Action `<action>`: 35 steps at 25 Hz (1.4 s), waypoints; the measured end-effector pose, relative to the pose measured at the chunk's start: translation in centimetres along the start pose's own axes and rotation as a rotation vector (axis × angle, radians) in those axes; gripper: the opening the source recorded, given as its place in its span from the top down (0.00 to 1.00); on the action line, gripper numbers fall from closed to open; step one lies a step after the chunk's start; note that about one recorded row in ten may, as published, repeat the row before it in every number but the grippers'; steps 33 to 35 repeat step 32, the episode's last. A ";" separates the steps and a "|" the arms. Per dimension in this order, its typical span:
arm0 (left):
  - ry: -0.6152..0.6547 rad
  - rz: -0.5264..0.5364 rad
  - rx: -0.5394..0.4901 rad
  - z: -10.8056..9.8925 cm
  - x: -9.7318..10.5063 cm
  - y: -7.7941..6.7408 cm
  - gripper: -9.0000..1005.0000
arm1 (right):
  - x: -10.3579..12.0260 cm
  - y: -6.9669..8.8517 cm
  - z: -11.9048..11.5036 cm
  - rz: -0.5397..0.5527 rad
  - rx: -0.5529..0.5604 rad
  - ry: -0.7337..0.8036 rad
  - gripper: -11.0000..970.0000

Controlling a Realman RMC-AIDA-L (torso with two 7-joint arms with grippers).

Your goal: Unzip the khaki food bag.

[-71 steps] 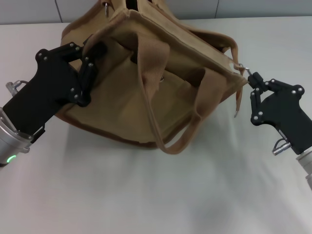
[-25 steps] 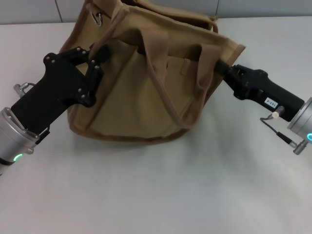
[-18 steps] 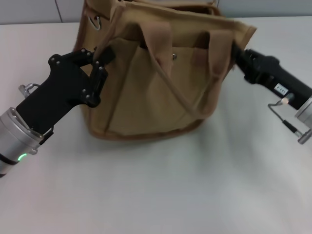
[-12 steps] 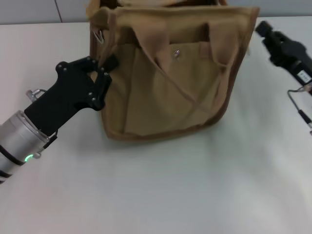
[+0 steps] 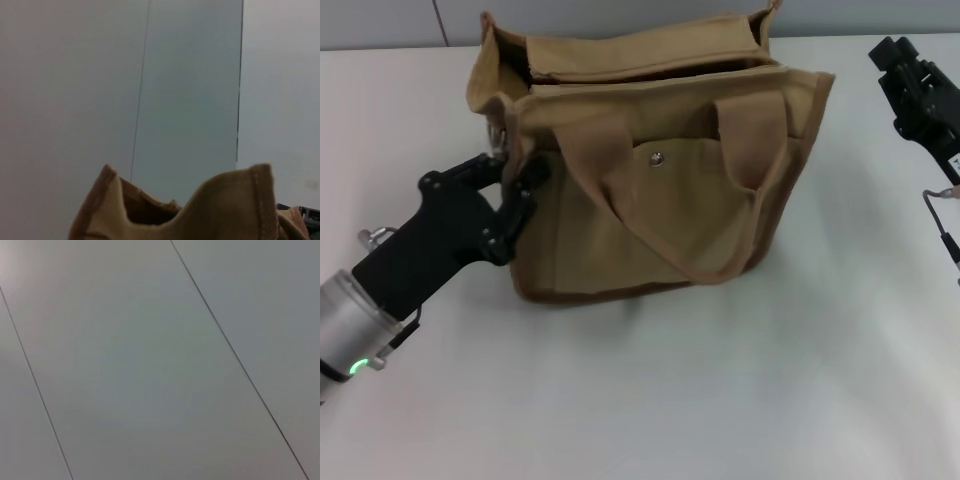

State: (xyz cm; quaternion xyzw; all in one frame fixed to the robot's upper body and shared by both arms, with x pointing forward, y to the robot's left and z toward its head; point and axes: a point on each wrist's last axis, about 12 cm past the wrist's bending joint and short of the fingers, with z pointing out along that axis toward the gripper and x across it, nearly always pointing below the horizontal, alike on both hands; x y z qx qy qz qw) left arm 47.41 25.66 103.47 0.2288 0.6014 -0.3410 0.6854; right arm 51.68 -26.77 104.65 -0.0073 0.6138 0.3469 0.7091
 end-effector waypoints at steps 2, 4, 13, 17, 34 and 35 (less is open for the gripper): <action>-0.013 -0.002 -0.016 -0.8 -0.1 0.0 0.83 | 0.0 0.0 -0.4 0.007 0.011 -0.010 0.87; -0.036 0.016 -0.017 -1.8 -0.6 0.1 0.76 | 0.0 -0.1 -1.1 0.013 0.022 -0.019 0.79; -0.028 0.017 0.112 -8.7 -4.8 2.0 0.48 | -3.3 -0.3 -3.7 -0.063 -0.249 0.054 0.42; 0.107 -0.033 0.262 -9.9 -4.9 1.9 0.34 | -5.5 2.1 -4.4 -0.078 -0.730 0.284 0.30; 0.269 -0.099 0.452 -9.8 -4.5 1.3 0.16 | -2.9 4.8 -4.0 -0.034 -0.999 0.533 0.12; 0.269 -0.099 0.452 -9.8 -4.5 1.3 0.16 | -2.9 4.8 -4.0 -0.034 -0.999 0.533 0.12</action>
